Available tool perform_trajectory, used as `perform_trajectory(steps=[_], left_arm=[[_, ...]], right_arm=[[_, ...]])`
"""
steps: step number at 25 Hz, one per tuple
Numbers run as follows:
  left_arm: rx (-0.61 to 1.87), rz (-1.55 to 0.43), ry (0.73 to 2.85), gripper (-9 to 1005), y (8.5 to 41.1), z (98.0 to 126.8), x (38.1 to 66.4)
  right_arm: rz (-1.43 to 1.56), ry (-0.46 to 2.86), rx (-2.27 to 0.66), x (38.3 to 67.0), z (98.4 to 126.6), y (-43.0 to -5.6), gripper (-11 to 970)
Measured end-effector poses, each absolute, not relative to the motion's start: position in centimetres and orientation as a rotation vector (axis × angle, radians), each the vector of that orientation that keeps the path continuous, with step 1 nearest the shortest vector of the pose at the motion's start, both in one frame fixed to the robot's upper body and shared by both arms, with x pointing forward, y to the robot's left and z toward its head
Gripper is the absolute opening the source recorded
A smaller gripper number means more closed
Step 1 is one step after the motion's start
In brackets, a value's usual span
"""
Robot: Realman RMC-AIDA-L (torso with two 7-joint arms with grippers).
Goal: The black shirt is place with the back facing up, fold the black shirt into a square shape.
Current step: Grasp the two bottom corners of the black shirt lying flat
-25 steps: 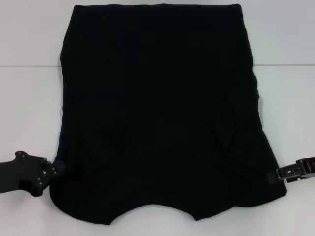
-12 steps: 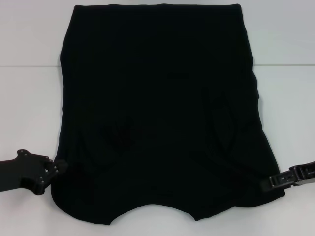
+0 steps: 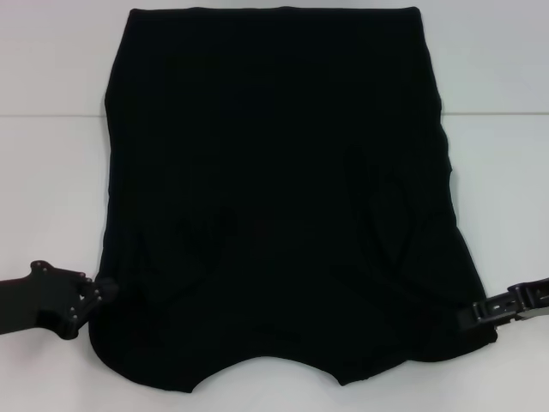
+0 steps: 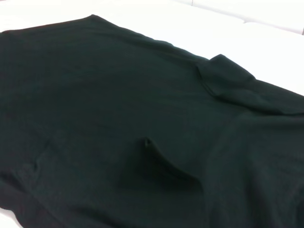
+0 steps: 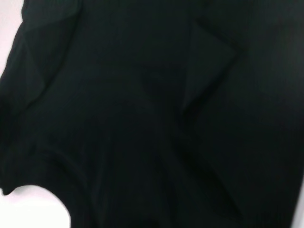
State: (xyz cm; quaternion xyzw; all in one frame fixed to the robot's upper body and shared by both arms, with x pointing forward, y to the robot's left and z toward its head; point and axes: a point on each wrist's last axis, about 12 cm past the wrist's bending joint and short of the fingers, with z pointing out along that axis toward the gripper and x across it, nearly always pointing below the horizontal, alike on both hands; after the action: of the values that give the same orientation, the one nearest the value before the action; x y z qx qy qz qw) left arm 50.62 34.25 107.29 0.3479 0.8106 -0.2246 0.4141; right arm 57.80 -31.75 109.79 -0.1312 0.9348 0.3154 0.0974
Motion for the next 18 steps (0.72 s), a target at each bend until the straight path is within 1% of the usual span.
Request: perform_trajectory(steps=[8,18], left_arm=[[0.879,-0.57,2.032,31,34.05,107.32,50.82],[0.878,-0.57,2.031,31,34.02,107.24,50.86]], right_arm=[[0.908,2.762,-0.356,57.88,109.89,-32.55,852],[0.909,2.785,-0.393,57.82,109.69,-31.88,852]])
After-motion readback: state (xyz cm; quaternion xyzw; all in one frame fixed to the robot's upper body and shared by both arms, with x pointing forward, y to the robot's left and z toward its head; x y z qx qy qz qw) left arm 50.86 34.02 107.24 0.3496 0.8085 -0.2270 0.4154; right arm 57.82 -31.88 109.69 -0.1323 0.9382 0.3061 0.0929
